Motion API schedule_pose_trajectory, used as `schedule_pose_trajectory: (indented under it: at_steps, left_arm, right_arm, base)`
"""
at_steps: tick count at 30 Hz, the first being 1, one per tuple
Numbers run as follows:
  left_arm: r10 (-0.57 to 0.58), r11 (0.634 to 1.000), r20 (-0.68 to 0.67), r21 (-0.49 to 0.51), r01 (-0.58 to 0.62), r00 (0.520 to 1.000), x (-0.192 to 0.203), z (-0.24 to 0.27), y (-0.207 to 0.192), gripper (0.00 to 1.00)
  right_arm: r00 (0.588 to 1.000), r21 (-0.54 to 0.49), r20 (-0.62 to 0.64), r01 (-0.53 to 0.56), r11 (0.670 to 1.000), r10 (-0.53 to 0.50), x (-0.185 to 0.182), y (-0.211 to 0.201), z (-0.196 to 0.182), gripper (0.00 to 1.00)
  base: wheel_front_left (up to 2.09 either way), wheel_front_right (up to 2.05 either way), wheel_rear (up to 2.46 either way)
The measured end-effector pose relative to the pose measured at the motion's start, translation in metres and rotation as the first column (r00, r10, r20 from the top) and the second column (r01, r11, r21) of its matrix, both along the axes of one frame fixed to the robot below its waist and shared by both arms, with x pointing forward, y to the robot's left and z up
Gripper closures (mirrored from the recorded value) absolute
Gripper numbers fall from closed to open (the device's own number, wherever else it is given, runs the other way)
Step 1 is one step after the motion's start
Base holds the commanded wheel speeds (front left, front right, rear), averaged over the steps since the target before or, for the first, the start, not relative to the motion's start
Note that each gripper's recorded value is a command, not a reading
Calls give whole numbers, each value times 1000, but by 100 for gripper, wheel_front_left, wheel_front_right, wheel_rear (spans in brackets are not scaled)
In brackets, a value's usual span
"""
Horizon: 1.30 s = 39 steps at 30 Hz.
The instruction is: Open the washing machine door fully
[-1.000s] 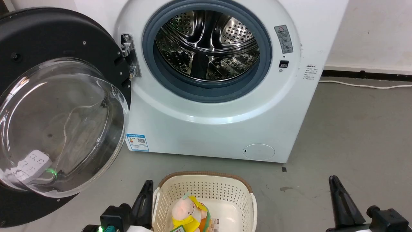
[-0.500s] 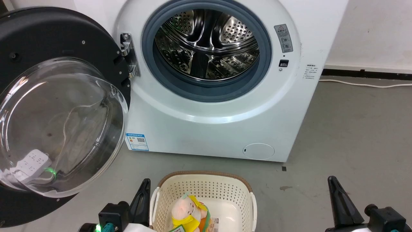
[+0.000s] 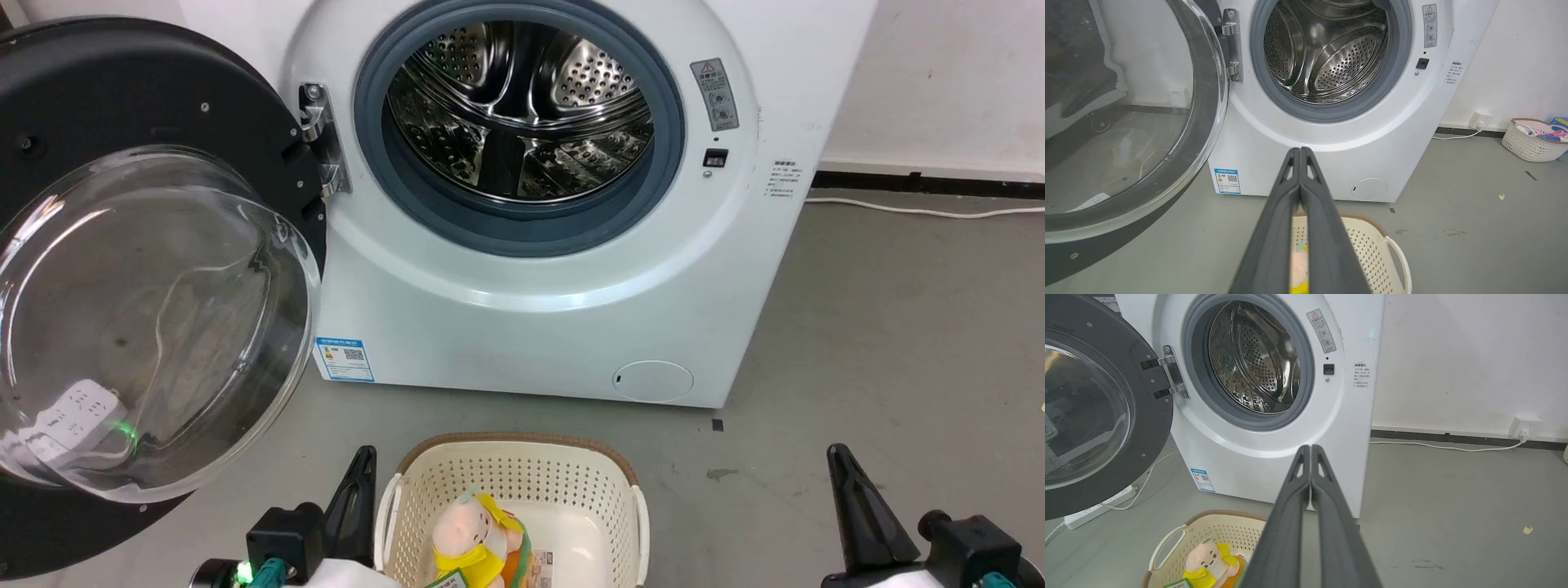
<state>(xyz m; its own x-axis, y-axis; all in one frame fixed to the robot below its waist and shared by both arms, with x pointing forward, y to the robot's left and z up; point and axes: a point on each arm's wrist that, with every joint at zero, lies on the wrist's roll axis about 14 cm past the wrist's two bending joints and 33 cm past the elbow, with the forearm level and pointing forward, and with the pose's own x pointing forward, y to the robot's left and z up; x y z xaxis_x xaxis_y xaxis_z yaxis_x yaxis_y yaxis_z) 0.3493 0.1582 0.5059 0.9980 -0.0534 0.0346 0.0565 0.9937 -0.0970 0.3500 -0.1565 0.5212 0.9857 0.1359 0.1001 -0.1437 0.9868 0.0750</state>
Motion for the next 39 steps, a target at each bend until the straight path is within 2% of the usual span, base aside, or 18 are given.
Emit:
schedule_pose_trajectory:
  at_steps: [39]
  left_arm:
    - [17, 998, -14, 61, -17, 1000, 9, 7, 8, 100]
  right_arm:
    - [999, -59, -50, 1, 998, -4, 7, -1, -2, 100]
  base:
    - [0, 0, 0]
